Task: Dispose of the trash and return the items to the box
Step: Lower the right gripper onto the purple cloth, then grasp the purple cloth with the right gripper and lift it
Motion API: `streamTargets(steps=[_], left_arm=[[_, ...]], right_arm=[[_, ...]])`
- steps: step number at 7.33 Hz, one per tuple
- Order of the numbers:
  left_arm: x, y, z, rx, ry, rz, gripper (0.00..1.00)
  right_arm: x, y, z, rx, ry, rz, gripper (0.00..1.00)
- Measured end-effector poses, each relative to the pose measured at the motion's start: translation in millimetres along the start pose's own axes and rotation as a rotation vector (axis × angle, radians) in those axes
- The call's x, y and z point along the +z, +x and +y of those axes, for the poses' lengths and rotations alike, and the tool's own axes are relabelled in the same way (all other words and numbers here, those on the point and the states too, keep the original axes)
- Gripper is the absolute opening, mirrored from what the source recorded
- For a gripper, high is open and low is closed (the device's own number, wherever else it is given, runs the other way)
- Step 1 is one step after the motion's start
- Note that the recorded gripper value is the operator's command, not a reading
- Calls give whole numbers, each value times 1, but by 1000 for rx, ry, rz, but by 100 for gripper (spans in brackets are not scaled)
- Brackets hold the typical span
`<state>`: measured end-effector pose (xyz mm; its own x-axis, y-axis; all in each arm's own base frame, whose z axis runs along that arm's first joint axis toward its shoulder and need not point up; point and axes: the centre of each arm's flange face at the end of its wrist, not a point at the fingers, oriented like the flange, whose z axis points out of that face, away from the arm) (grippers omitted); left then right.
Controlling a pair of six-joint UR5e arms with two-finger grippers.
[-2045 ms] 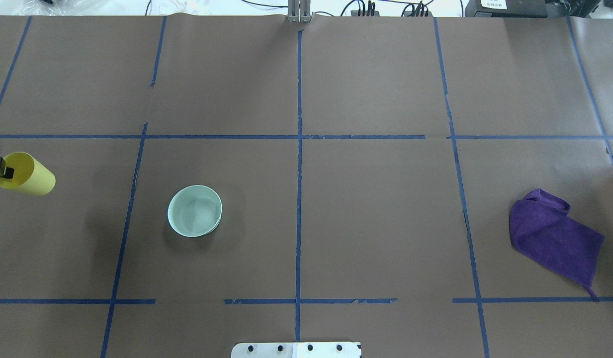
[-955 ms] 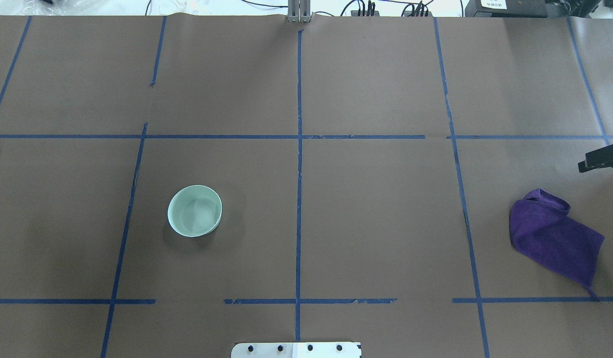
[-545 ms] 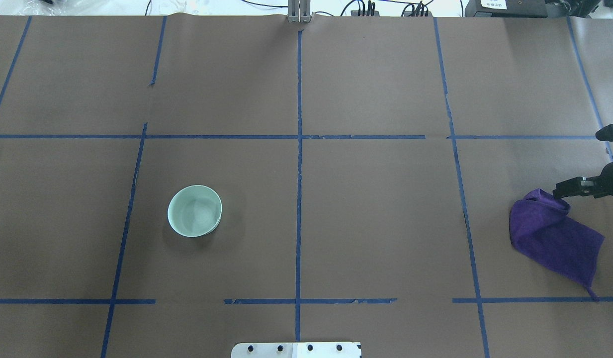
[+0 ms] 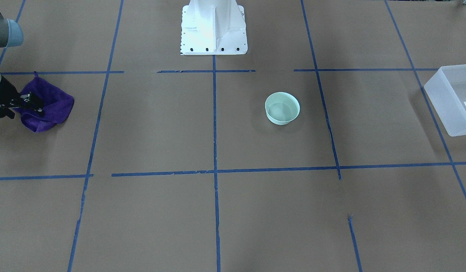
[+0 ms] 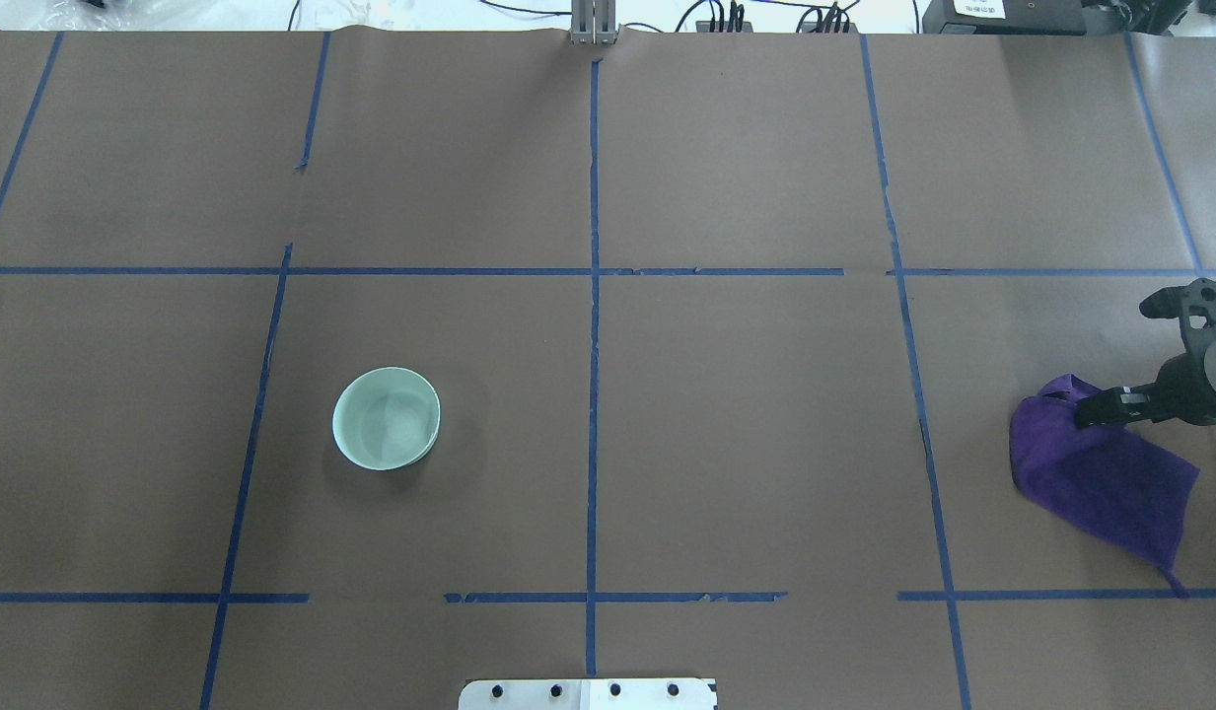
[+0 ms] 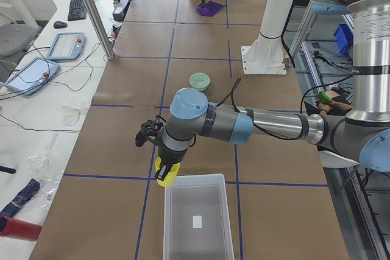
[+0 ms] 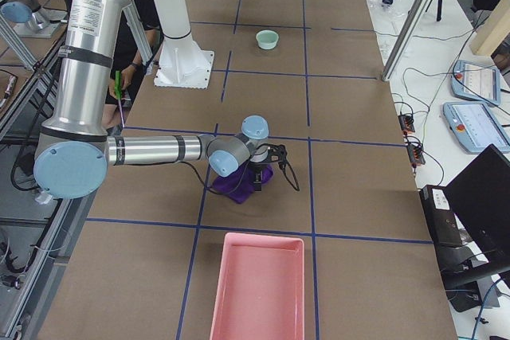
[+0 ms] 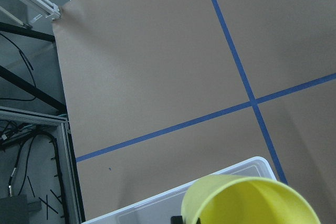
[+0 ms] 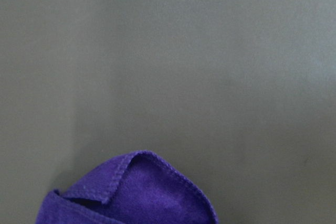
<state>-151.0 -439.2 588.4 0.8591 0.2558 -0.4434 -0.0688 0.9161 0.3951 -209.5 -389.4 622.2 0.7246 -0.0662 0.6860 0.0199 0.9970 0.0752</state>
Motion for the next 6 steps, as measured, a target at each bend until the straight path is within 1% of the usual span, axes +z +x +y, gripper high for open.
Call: streamTargets(steps=[1,2,3,5,6], left_arm=[[-2,-4,2,8,2,-3,0],[-1,-10,5,23,-1,-6,0],[-1,-16,7,30,-3,-8,0],[2,-20,12,28,-10,-7,0],[8,-23,17,20,-22,-3,0]], right_arm=[[2,-3,1,-5,-5,-3,39],[3,-5,2,-9,-9,-6,6],[3,-6,2,-13,-12,-8,0],[3,-8,3,-21,-16,-15,0],[0,-11,3,-27,-21,-29,0]])
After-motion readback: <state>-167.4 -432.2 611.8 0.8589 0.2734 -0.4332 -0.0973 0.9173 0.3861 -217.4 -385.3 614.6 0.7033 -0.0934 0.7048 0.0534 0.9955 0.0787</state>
